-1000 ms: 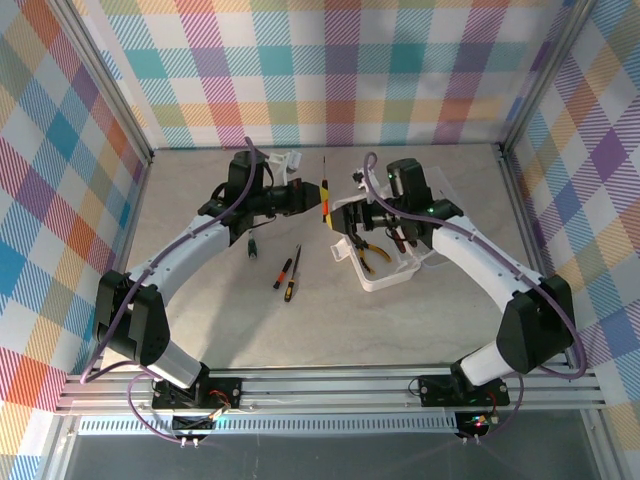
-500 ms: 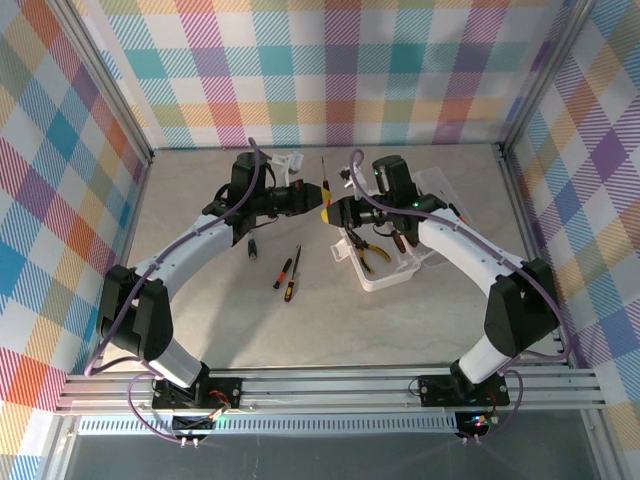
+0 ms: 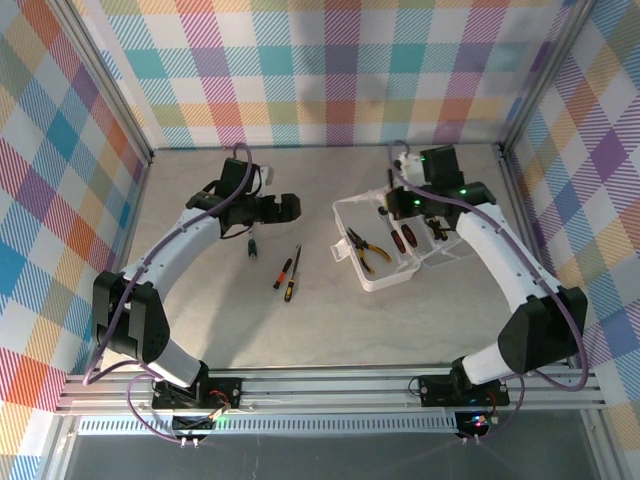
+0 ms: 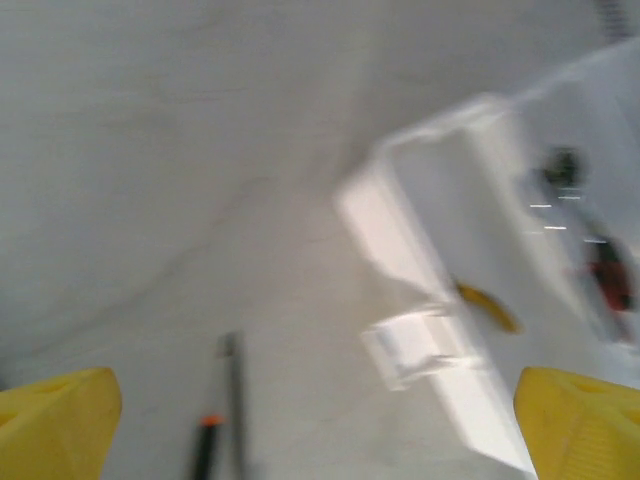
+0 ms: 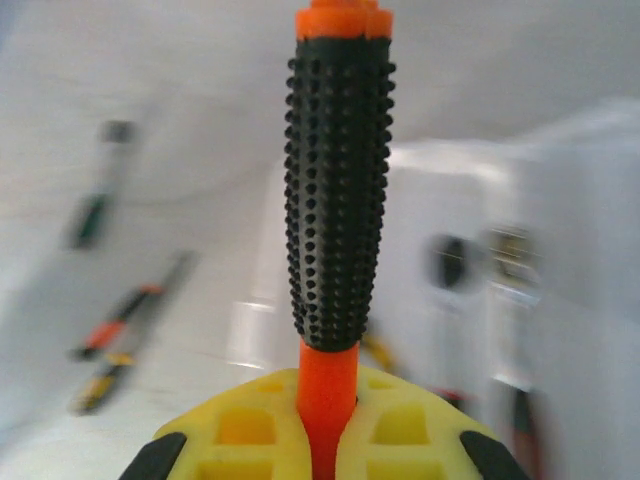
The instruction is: Pack the tool kit
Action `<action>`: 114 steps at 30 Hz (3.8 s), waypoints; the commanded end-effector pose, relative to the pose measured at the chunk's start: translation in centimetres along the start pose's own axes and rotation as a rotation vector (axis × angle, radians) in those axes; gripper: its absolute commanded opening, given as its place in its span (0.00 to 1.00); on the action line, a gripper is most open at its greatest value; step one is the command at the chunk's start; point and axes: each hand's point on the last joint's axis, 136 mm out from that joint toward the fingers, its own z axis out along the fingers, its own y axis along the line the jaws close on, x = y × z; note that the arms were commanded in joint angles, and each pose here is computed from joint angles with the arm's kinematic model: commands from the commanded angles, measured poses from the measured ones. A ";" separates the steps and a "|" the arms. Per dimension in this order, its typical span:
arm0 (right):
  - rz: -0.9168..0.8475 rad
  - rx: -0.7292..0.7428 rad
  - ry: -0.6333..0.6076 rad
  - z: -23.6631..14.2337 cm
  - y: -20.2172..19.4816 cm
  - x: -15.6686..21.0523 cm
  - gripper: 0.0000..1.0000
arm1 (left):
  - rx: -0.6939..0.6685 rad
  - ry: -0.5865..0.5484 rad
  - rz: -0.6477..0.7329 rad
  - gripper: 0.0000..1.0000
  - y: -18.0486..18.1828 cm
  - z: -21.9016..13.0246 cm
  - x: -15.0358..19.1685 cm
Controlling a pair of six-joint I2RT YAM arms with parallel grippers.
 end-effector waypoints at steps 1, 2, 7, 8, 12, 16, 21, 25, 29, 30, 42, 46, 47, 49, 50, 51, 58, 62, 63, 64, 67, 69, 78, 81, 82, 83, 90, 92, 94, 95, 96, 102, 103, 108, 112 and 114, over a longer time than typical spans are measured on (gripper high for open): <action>-0.060 0.378 0.216 -1.9 -7.8 4.6 0.00 | -0.228 0.065 0.041 1.00 5.3 -1.0 1.7; -0.086 0.422 0.251 -2.1 -9.1 5.2 0.00 | -0.237 0.072 0.033 1.00 5.8 -0.9 2.0; -0.051 0.631 0.363 -3.0 -14.4 7.2 0.00 | -0.230 0.100 0.010 1.00 6.4 -0.1 2.9; -0.050 0.650 0.372 -3.0 -14.9 7.2 0.00 | -0.224 0.104 0.010 1.00 6.3 0.0 3.0; -0.052 0.722 0.427 -2.9 -16.6 7.7 0.00 | -0.217 0.109 0.007 1.00 6.2 0.1 3.1; -0.061 0.724 0.461 -2.2 -17.0 8.3 0.00 | -0.209 0.110 0.003 1.00 6.2 0.2 3.2; -0.059 0.715 0.471 -1.8 -17.0 8.6 0.00 | -0.203 0.113 0.003 1.00 6.1 0.4 3.2; -0.056 0.708 0.464 -1.9 -16.9 8.5 0.17 | -0.200 0.115 0.003 1.00 6.0 0.5 3.2; -0.052 0.708 0.460 -2.0 -16.8 8.4 0.28 | -0.202 0.114 0.005 1.00 6.1 0.5 3.1; -0.051 0.708 0.456 -2.2 -16.7 8.3 0.30 | -0.202 0.114 0.006 1.00 6.1 0.5 3.1; -0.025 0.683 0.347 -4.8 -15.2 6.2 0.64 | -0.323 0.143 -0.006 0.99 8.8 0.8 3.9; -0.095 0.625 0.289 -5.1 -12.2 4.9 0.99 | -0.386 0.172 -0.020 1.00 10.8 2.0 4.9; -0.113 0.608 0.282 -4.9 -11.4 4.7 0.99 | -0.387 0.181 -0.028 1.00 11.1 2.5 5.1; -0.154 0.562 0.271 -4.2 -9.5 4.4 0.99 | -0.390 0.201 -0.040 1.00 11.6 3.8 5.6; -0.169 0.541 0.267 -3.8 -8.7 4.3 0.99 | -0.394 0.204 -0.045 1.00 11.9 4.5 5.7; -0.186 0.515 0.265 -3.3 -7.9 4.4 0.99 | -0.397 0.196 -0.054 1.00 12.3 5.2 5.5; -0.247 0.419 0.269 -0.5 -4.3 4.3 0.99 | -0.422 0.195 -0.106 0.93 15.0 10.0 3.1; -0.263 0.397 0.278 0.3 -3.4 4.6 0.99 | -0.422 0.206 -0.124 0.83 15.9 12.7 1.9; -0.267 0.392 0.284 0.5 -3.2 4.7 0.99 | -0.418 0.228 -0.130 0.78 16.0 13.1 1.7; -0.271 0.391 0.288 0.7 -3.1 4.8 0.99 | -0.412 0.242 -0.131 0.76 16.1 13.7 1.7; -0.280 0.383 0.297 1.1 -2.7 5.0 0.99 | -0.404 0.242 -0.135 0.70 16.1 14.4 1.0; -0.285 0.383 0.298 1.2 -2.6 4.9 0.99 | -0.398 0.258 -0.136 0.65 16.1 14.8 1.0; -0.291 0.373 0.284 0.9 -2.3 4.5 0.99 | -0.357 0.313 -0.147 0.41 16.0 15.3 2.0; -0.289 0.370 0.285 0.9 -2.3 4.6 0.99 | -0.344 0.322 -0.145 0.34 15.8 15.4 2.2; -0.289 0.370 0.284 0.8 -2.2 4.6 0.99 | -0.337 0.326 -0.143 0.31 15.7 15.5 2.3; -0.289 0.370 0.285 0.8 -2.2 4.6 0.99 | -0.329 0.331 -0.141 0.28 15.6 15.5 2.4; -0.286 0.355 0.271 0.4 -2.0 4.5 0.99 | -0.286 0.351 -0.139 0.13 14.8 14.8 3.5; -0.286 0.348 0.268 0.3 -1.8 4.5 0.99 | -0.276 0.345 -0.136 0.10 14.4 14.1 3.5; -0.284 0.341 0.262 0.2 -1.6 4.4 0.99 | -0.263 0.334 -0.133 0.08 14.0 13.2 3.5; -0.283 0.338 0.259 0.1 -1.6 4.4 0.99 | -0.255 0.329 -0.131 0.08 13.7 12.7 3.5; -0.282 0.335 0.255 0.1 -1.5 4.4 0.99 | -0.242 0.320 -0.131 0.07 13.3 12.0 3.3; -0.271 0.290 0.231 -0.2 -0.5 4.1 0.99 | -0.071 0.258 -0.146 0.05 9.2 8.5 2.1; -0.269 0.277 0.226 -0.1 -0.2 4.1 0.99 | -0.026 0.246 -0.153 0.05 8.3 8.0 1.8; -0.266 0.207 0.205 0.0 1.2 3.9 0.99 | 0.123 0.201 -0.168 0.04 4.8 5.5 0.7; -0.229 0.123 0.185 0.4 3.2 3.7 0.99 | 0.244 0.151 -0.171 0.03 1.5 3.5 -0.4; -0.219 0.044 0.162 0.6 5.0 3.4 0.99 | 0.318 0.126 -0.176 0.02 -0.4 2.5 -0.9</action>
